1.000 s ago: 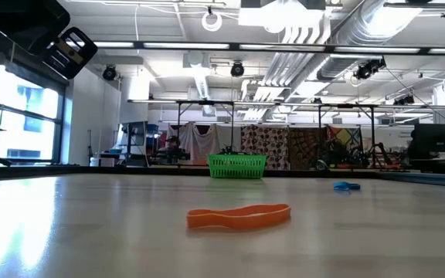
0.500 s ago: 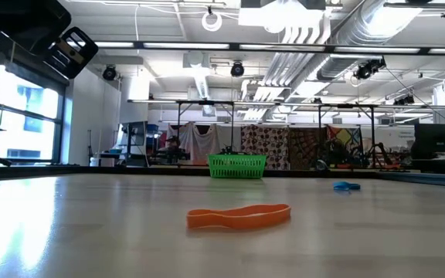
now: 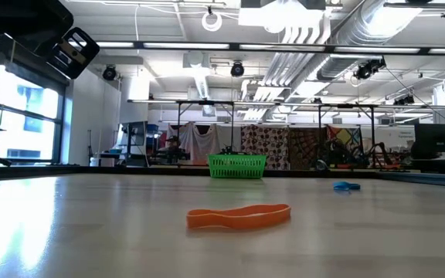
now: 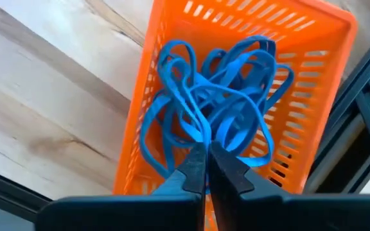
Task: Sort rubber bands into baskets
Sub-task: Put the blue rubber band into the orange bin
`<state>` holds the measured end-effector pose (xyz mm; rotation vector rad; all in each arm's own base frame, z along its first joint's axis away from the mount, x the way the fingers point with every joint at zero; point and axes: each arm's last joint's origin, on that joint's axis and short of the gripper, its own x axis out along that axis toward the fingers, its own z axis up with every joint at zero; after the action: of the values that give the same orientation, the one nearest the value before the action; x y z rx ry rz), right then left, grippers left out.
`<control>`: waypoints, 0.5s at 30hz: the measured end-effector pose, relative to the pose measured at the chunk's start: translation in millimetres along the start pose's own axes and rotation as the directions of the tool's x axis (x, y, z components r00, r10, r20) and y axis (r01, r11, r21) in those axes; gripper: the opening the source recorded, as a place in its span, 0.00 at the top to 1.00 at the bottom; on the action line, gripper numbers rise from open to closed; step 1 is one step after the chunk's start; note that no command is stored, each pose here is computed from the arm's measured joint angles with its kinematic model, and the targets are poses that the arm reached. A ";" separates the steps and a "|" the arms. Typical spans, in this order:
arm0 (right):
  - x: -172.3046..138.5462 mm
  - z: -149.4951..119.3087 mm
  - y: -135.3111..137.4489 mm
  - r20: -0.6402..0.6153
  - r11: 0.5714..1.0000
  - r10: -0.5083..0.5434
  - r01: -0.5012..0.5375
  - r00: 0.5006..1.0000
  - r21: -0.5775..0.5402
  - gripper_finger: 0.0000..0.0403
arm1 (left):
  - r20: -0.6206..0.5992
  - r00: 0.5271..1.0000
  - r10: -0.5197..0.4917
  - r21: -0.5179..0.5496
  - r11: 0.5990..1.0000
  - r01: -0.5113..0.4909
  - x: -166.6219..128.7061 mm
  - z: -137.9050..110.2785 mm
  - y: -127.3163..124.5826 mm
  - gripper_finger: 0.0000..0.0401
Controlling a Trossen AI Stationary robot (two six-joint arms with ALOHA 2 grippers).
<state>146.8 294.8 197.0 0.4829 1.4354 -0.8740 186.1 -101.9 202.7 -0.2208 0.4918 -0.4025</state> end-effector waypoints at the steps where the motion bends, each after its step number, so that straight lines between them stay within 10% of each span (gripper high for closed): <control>1: 0.0 -0.1 0.3 -0.001 1.000 0.003 -0.003 1.000 0.001 1.00 | 0.000 1.000 0.000 0.000 1.000 0.000 0.0 0.0 0.0 0.84; 15: 0.7 20.5 8.5 -0.035 1.000 -0.013 0.012 0.999 -0.015 0.86 | 0.005 1.000 0.026 0.005 1.000 -0.026 0.2 -1.6 1.4 0.84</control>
<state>166.5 284.4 196.9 0.4811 1.4770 -0.8683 185.9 -101.0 200.9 -0.2103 0.4882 -0.3780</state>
